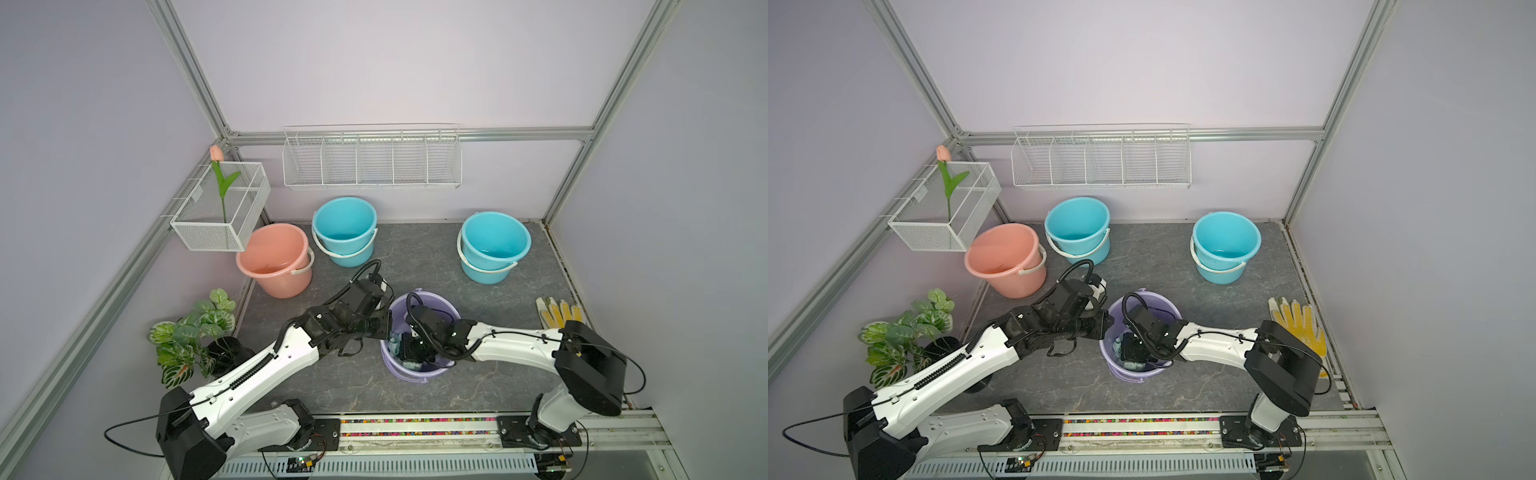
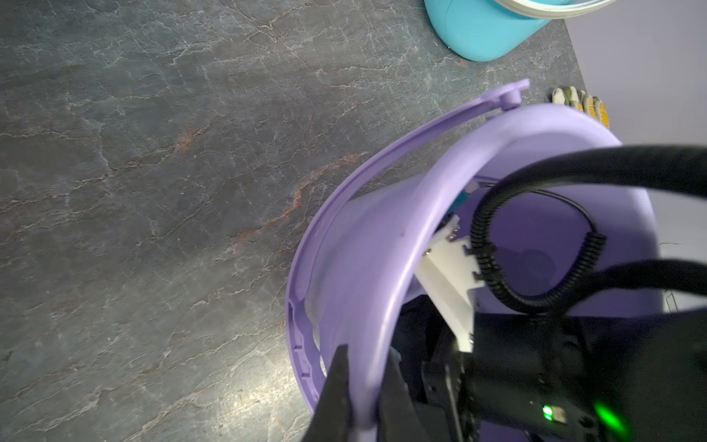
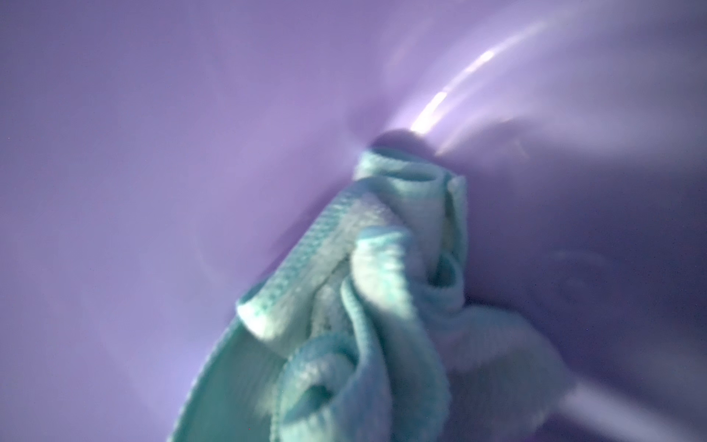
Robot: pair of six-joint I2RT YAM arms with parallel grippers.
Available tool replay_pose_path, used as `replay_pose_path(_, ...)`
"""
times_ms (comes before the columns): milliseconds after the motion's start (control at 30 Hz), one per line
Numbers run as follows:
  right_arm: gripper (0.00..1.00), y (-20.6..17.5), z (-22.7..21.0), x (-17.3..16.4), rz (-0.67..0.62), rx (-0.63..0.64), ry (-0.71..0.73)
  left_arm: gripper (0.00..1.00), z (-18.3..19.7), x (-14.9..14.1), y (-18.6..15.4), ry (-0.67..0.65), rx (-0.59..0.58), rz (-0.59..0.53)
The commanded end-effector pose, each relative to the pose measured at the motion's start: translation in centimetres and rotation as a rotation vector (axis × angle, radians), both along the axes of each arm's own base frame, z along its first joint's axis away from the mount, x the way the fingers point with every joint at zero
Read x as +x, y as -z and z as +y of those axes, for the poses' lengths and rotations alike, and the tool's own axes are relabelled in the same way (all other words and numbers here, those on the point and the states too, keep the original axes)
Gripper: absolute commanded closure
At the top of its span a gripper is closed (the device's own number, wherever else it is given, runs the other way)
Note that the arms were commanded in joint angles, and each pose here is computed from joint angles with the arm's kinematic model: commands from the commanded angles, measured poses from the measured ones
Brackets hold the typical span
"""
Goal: Wipe the inside of the bucket with a cloth
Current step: Wipe the dirt from the inside of the bucket.
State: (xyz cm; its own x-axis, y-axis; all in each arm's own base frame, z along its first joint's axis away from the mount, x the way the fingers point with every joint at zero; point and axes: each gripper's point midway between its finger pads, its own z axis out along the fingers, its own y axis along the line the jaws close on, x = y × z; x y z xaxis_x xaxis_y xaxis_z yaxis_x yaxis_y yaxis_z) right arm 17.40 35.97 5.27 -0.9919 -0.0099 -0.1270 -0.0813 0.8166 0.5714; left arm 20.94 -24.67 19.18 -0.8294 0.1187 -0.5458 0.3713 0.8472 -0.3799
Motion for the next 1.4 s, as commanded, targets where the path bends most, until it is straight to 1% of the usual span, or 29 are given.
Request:
replay_pose_path(0,0.93,3.2,-1.2,0.5,0.040,-0.073,0.042,1.00,-1.1,-0.5,-2.0,0.055,-0.074,-0.033)
replay_pose_path(67,0.93,4.1,-1.6,0.4,0.061,-0.100,0.043,1.00,-1.1,-0.6,-2.0,0.055,-0.077,-0.033)
replay_pose_path(167,0.93,3.3,-1.4,0.4,0.049,-0.088,0.035,1.00,-0.9,-0.7,-1.9,0.053,-0.072,-0.032)
replay_pose_path(300,0.93,0.0,-1.6,0.4,0.000,-0.067,0.021,1.00,-0.7,-0.8,-1.6,0.049,-0.066,-0.031)
replay_pose_path(467,0.93,-5.1,-1.6,-0.1,-0.065,0.021,-0.002,1.00,-0.6,-0.7,-1.6,0.043,-0.065,-0.038)
replay_pose_path(667,0.93,-9.7,-1.4,-0.7,-0.138,0.124,-0.036,1.00,-0.7,-0.6,-1.5,0.044,-0.065,-0.038)
replay_pose_path(800,0.93,-12.3,-2.2,-0.2,-0.237,0.125,-0.060,1.00,-0.7,-0.7,-1.4,0.047,-0.068,-0.033)
replay_pose_path(933,0.93,-14.9,-3.2,0.6,-0.415,0.100,-0.132,1.00,-0.7,-0.8,-1.5,0.052,-0.064,-0.031)
replay_pose_path(1000,0.93,-16.0,-3.6,1.2,-0.544,0.085,-0.198,1.00,-0.7,-0.8,-1.5,0.057,-0.062,-0.033)
replay_pose_path(1100,0.93,-17.7,-4.9,2.7,-0.779,-0.002,-0.271,1.00,-0.7,-1.0,-1.6,0.069,-0.061,-0.033)
replay_pose_path(1133,0.93,-18.5,-5.1,3.0,-0.871,-0.028,-0.316,1.00,-0.7,-1.2,-1.6,0.076,-0.061,-0.031)
replay_pose_path(1267,0.93,-21.5,-4.8,3.2,-1.218,-0.111,-0.570,1.00,-0.9,-1.7,-1.7,0.117,-0.068,-0.027)
replay_pose_path(1367,0.93,-23.0,-4.1,2.2,-1.469,-0.174,-0.808,1.00,-1.0,-2.1,-1.9,0.151,-0.064,-0.025)
